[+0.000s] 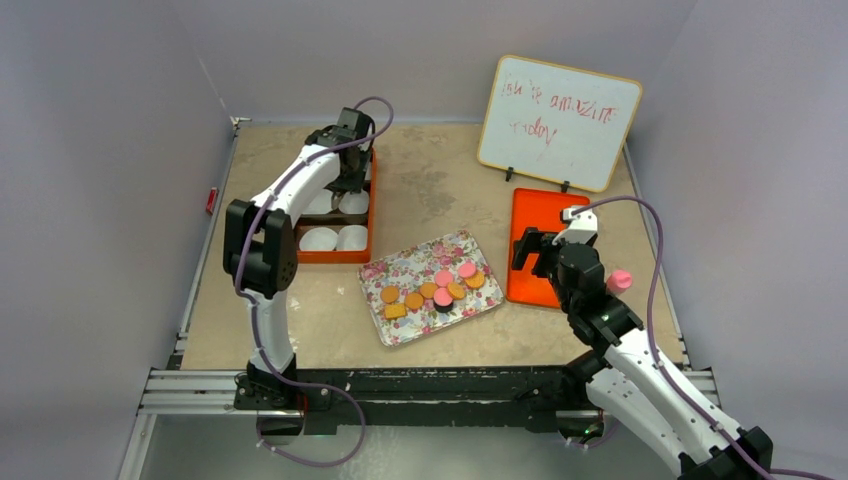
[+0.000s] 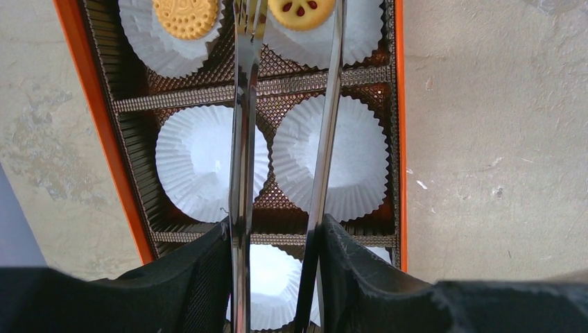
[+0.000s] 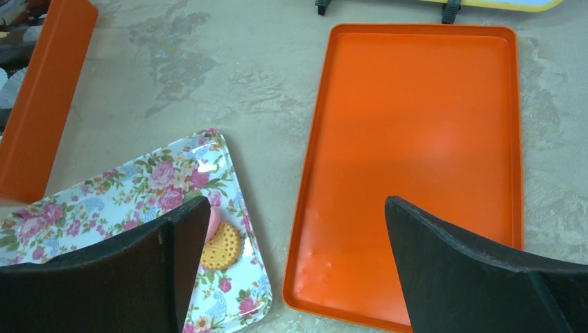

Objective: Pack the cookies

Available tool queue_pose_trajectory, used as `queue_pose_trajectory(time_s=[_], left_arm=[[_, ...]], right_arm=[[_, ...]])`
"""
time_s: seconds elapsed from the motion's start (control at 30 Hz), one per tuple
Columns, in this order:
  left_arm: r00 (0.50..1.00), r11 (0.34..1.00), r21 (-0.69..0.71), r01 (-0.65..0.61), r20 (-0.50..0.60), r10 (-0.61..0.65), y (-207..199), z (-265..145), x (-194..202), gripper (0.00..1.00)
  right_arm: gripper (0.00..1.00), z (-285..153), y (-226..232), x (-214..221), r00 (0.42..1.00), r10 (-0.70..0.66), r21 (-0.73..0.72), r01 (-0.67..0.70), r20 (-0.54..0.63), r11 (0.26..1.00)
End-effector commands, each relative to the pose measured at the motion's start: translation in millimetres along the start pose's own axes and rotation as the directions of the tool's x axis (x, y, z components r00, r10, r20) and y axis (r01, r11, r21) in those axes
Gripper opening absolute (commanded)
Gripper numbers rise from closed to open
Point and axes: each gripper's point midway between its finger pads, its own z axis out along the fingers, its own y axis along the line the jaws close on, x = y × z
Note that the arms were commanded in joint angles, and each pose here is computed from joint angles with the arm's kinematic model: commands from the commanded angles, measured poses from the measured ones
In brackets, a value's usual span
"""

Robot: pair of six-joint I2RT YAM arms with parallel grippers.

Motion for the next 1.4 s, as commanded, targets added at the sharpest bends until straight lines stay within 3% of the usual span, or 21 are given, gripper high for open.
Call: queue_pose_trajectory(time_s=[0.0,0.2,0.67,0.97,1.37], left_arm=[[0.999,1.0,0.0,0.009,0.036,-0.009,3.9,0.2,-13.2,0.42],[0.998,1.0,-0.001,0.018,0.055,-0.018,7.2,-10.3,-17.4,0.42],[0.982,0.998,0.061,0.034,0.185,-0.045,7.7,-89.0,-27.3,0.42],[0.975,0.99,0.132,-0.055,0.221,0.024,-29.1,-134.0,-0.3,0.41],[0.975,0.931,0.323,-0.169,0.193,0.11,-94.5,-152.8,62.0,0.41]], right_arm=[[0.99,-1.2,0.7,-11.5,0.999,0.005,0.0,-0.005,0.041,1.0],[0.99,-3.3,-0.8,-11.9,0.999,0.006,0.003,-0.006,0.045,1.0],[0.99,-5.1,0.8,-16.8,0.999,0.015,-0.001,-0.015,0.05,1.0],[0.99,-5.5,2.2,-18.1,0.999,0.016,-0.005,-0.016,0.045,1.0],[0.99,-7.6,3.5,-21.9,0.999,0.022,-0.01,-0.021,0.049,1.0]])
